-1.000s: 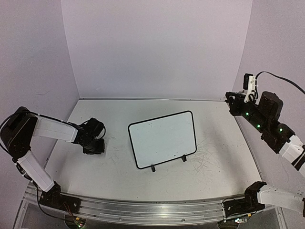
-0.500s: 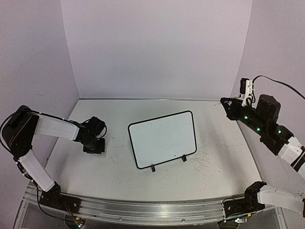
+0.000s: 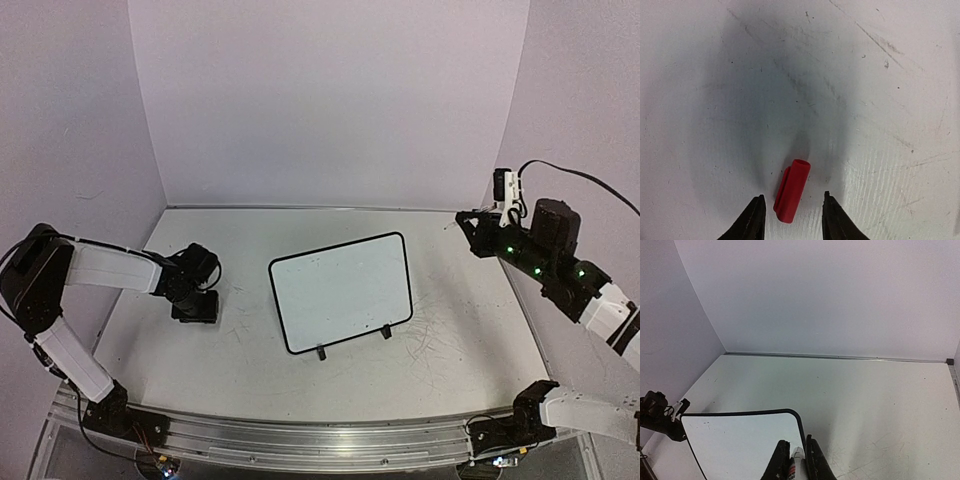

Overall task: Write a sentence on the whiteboard
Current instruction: Place the pen cap at the center of the board, then hold the whiteboard at the center of the board, then write a sentence on the whiteboard.

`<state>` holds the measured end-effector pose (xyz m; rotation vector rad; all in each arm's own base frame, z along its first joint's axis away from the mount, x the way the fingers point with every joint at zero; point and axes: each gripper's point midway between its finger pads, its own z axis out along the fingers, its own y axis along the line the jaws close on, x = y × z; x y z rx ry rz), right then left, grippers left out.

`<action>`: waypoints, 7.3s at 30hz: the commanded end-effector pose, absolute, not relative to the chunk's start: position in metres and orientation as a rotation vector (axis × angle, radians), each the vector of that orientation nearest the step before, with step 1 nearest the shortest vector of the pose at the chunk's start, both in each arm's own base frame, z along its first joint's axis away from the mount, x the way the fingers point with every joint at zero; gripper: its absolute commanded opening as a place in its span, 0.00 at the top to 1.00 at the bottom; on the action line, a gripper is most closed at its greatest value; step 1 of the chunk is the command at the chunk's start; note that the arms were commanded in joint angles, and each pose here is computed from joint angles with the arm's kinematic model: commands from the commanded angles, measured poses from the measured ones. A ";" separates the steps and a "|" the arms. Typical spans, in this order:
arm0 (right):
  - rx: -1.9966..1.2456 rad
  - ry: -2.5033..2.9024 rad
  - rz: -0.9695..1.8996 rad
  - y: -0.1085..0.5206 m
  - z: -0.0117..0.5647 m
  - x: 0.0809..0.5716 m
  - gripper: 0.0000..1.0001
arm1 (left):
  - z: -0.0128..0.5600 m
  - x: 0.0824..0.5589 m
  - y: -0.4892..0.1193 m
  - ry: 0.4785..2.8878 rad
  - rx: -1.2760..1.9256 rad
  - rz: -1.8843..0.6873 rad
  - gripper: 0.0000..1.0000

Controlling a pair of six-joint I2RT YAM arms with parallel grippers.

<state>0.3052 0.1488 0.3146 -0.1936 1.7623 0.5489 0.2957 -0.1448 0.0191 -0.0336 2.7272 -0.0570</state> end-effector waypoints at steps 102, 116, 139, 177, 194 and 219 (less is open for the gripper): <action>-0.850 1.521 0.628 0.397 0.313 0.278 1.00 | 0.187 0.284 -0.317 1.778 0.521 -1.382 0.44; -0.938 1.553 0.672 0.438 0.282 0.264 1.00 | 0.185 0.279 -0.322 1.760 0.590 -1.398 0.73; -0.838 1.521 0.692 0.464 0.273 0.266 1.00 | 0.174 0.274 -0.322 1.736 0.687 -1.352 1.00; -0.803 1.567 0.619 0.477 0.250 0.284 1.00 | 0.174 0.272 -0.322 1.722 0.707 -1.343 1.00; -0.768 1.597 0.573 0.473 0.240 0.292 1.00 | 0.179 0.271 -0.322 1.712 0.706 -1.345 1.00; -0.641 1.638 0.452 0.441 0.241 0.309 1.00 | 0.178 0.272 -0.322 1.718 0.703 -1.347 1.00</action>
